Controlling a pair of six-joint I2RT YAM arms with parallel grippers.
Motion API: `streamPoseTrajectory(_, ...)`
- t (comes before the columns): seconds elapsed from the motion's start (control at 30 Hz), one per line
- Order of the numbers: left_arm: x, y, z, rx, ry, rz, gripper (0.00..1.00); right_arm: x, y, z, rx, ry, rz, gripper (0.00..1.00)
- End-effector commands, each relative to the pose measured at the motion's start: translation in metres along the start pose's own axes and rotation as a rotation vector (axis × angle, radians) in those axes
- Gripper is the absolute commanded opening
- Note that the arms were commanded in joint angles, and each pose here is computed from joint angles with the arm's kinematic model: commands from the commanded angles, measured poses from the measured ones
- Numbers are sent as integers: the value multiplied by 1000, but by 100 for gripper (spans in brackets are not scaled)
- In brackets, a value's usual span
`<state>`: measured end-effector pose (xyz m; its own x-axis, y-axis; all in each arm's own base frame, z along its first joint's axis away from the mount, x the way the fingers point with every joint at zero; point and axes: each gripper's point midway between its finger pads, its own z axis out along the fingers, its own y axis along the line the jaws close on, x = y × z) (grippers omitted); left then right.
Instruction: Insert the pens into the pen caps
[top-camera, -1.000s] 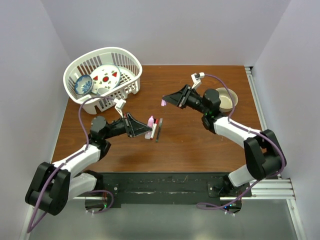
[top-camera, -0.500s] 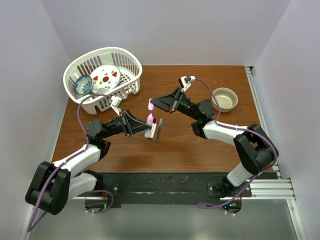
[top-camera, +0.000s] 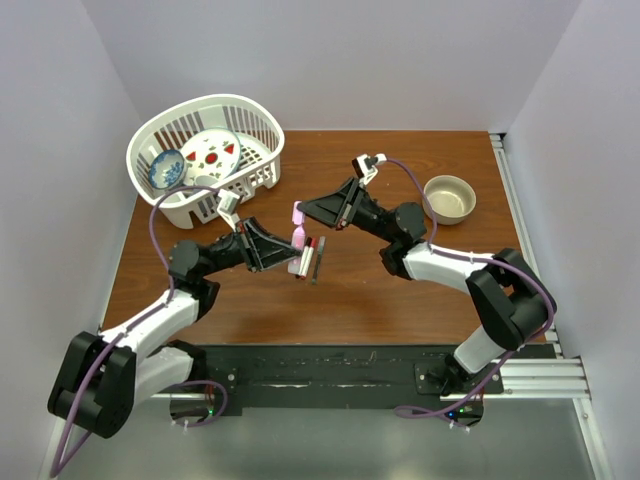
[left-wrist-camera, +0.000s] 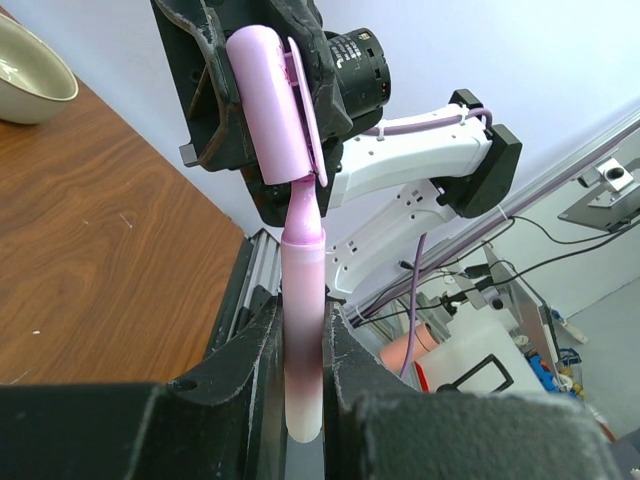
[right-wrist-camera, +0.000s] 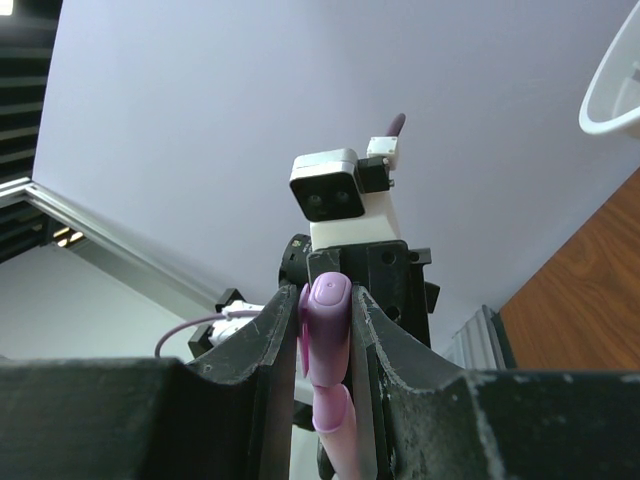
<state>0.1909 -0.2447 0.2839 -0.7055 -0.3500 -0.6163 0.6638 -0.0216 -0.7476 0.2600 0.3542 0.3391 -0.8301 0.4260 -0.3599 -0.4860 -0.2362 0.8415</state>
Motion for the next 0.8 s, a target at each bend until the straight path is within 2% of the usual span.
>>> streamPoseTrajectory(0.0, -12, -24, 4, 61, -16, 93, 0, 1, 57, -6, -238, -16, -135, 0)
streamPoseTrajectory(0.13, -15, -21, 5, 53, -25, 85, 0, 7, 63, -8, -267, 1, -126, 0)
streamPoseTrajectory(0.33, -25, -24, 11, 66, -45, 78, 0, 38, 49, -14, -241, 79, -127, 0)
streamPoseTrajectory(0.77, -45, -32, 13, 56, -125, 84, 0, 46, 47, -24, -214, 75, -238, 0)
